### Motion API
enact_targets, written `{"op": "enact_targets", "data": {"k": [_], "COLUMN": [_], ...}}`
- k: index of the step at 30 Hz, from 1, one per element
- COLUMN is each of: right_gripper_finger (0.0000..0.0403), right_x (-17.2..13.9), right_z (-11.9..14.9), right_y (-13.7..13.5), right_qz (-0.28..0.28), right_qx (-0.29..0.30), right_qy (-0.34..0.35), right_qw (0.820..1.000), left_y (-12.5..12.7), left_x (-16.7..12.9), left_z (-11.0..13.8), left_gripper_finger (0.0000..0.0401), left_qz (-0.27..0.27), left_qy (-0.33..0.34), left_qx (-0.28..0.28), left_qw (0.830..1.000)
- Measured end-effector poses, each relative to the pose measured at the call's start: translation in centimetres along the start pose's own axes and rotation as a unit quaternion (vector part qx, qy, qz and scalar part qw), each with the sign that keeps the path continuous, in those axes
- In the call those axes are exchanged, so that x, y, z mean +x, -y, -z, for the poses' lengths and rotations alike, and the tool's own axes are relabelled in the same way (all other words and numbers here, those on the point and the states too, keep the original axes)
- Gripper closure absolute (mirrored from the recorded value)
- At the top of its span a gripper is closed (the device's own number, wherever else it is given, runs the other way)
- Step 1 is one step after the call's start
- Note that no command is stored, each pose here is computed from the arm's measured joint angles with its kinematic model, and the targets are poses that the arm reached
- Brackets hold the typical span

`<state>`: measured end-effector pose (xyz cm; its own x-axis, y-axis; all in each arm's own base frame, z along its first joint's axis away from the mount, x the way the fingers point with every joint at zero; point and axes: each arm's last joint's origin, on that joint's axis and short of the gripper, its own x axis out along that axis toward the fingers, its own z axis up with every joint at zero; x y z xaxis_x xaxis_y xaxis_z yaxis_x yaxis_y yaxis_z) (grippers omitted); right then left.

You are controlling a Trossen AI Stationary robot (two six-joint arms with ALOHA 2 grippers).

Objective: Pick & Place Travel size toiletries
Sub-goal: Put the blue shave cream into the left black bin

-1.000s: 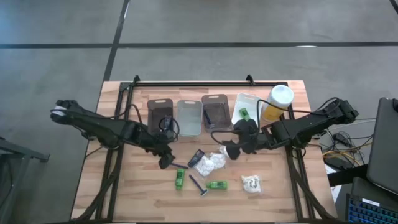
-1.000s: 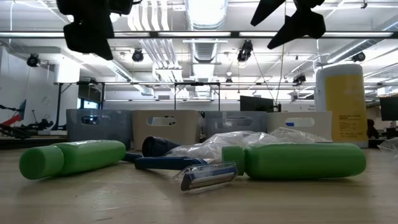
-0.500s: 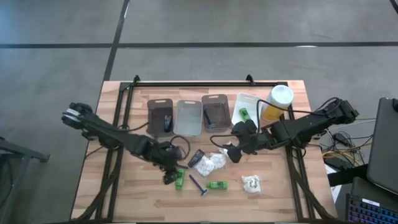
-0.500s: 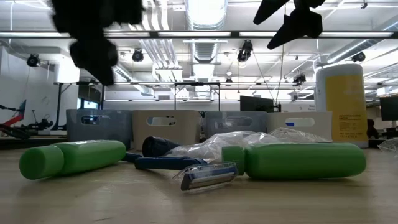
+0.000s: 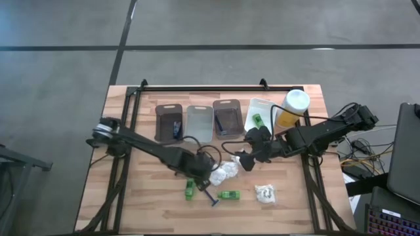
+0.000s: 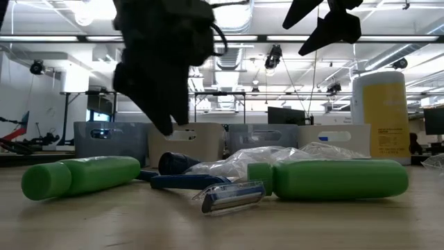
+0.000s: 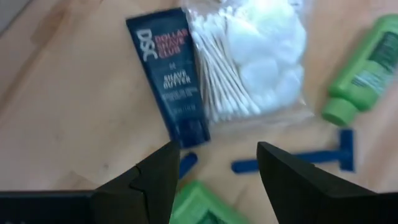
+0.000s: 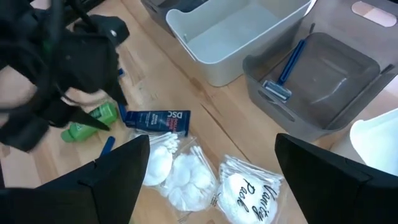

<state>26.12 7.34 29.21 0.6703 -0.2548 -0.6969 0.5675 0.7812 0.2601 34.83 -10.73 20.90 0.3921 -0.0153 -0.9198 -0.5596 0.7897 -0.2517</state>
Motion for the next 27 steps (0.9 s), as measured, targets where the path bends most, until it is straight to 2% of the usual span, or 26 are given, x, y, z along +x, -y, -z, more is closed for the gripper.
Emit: {"op": "enact_targets", "data": {"k": [9, 20, 23, 27], "right_gripper_finger": [0.004, 0.0039, 0.0039, 0.0039], "right_x": [0.0, 0.0, 0.0, 0.0], "right_z": [0.0, 0.1, 0.2, 0.3], "right_y": [0.0, 0.1, 0.3, 0.4], "right_qz": [0.001, 0.005, 0.012, 0.019], "right_qx": [0.007, 0.005, 0.001, -0.004], "right_qy": [0.0, -0.003, -0.009, -0.015], "right_qw": [1.0, 1.0, 1.0, 1.0], "left_y": [0.6, -0.7, -0.7, -0.7], "left_x": [2.2, 4.9, 5.1, 5.2], "left_z": [-1.5, -1.8, -1.8, -1.8], "left_gripper_finger": [0.0183, 0.0185, 0.0198, 0.0241], "left_qz": [-0.059, -0.079, -0.08, -0.081], "left_qy": [-0.037, -0.06, -0.061, -0.06], "left_qx": [0.008, 0.009, 0.009, 0.018], "left_qw": [0.998, 0.995, 0.995, 0.995]}}
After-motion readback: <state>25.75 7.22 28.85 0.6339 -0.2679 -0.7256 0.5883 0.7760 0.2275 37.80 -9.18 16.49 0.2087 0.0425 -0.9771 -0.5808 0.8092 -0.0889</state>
